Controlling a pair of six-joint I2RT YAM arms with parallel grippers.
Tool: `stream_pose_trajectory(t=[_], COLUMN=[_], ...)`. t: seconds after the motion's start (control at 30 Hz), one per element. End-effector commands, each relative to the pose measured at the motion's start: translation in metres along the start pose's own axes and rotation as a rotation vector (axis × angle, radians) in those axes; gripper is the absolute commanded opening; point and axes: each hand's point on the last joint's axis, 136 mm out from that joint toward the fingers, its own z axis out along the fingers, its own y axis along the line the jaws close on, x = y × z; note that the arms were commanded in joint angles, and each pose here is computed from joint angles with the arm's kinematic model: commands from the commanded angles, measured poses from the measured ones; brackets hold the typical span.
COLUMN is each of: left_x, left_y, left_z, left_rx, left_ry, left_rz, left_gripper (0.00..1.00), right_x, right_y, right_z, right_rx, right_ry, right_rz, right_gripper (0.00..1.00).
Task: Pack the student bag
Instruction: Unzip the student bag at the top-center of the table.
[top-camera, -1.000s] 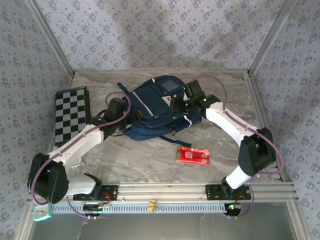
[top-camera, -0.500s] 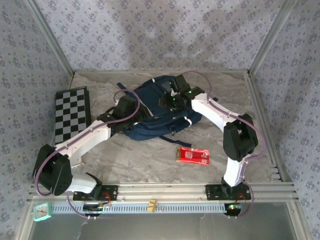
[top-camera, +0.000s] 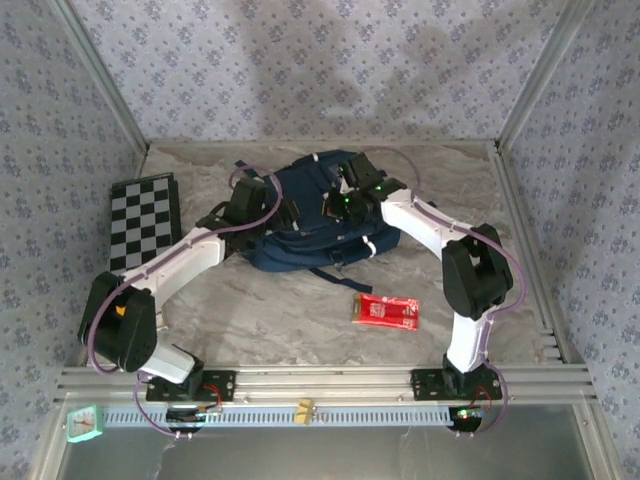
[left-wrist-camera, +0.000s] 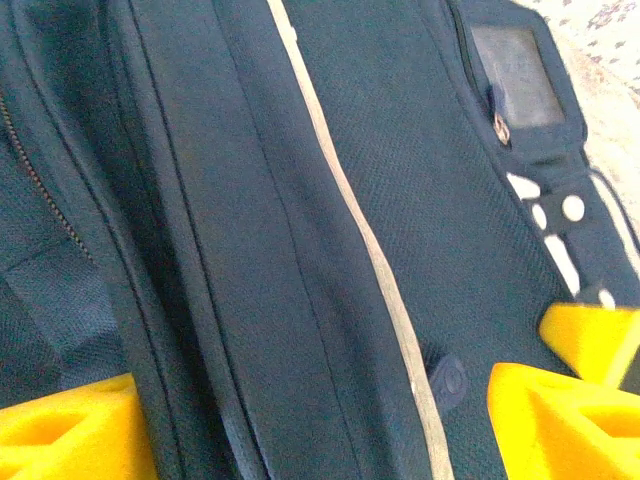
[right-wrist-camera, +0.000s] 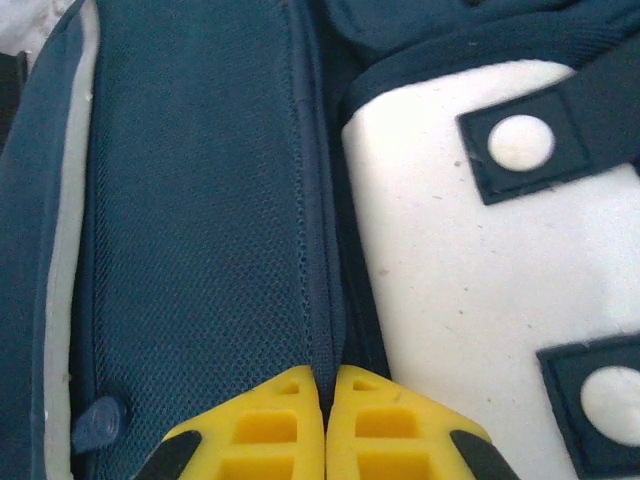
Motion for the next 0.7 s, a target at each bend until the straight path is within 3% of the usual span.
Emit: stream_pose_trajectory(t=[0.0, 0.2, 0.3, 0.5, 0.67], left_x=[-0.04, -0.046, -0.031, 0.008, 0.03], left_y=[-0.04, -0.025, -0.023, -0.029, -0.053], left_z=[-0.004, -0.026, -0.041, -0.054, -0.051], left_rx=[0.145, 0.043, -0.018, -0.147, -0.088], left_ry=[-0.099, -0.118, -0.11, -0.108, -0.088], left_rz=[0.12, 0.195, 0.214, 0.279, 0.308], left_gripper=[0.82, 0.93, 1.0, 1.0, 1.0], right_x=[-0.006, -0.028, -0.032, -0.039, -0.041], right_y=[0.02, 0.031, 0.037, 0.04, 0.046], right_z=[-0.022, -0.048, -0.055, -0.067, -0.078], right_rx=[-0.122, -0.197, -0.249, -0.285, -0.334], right_ry=[-0.03, -0.159, -0.199, -0.264, -0.292], right_rz=[0.058, 0.165, 0.22, 0.285, 0.323], right_gripper=[0.0, 0.0, 0.0, 0.0, 0.0])
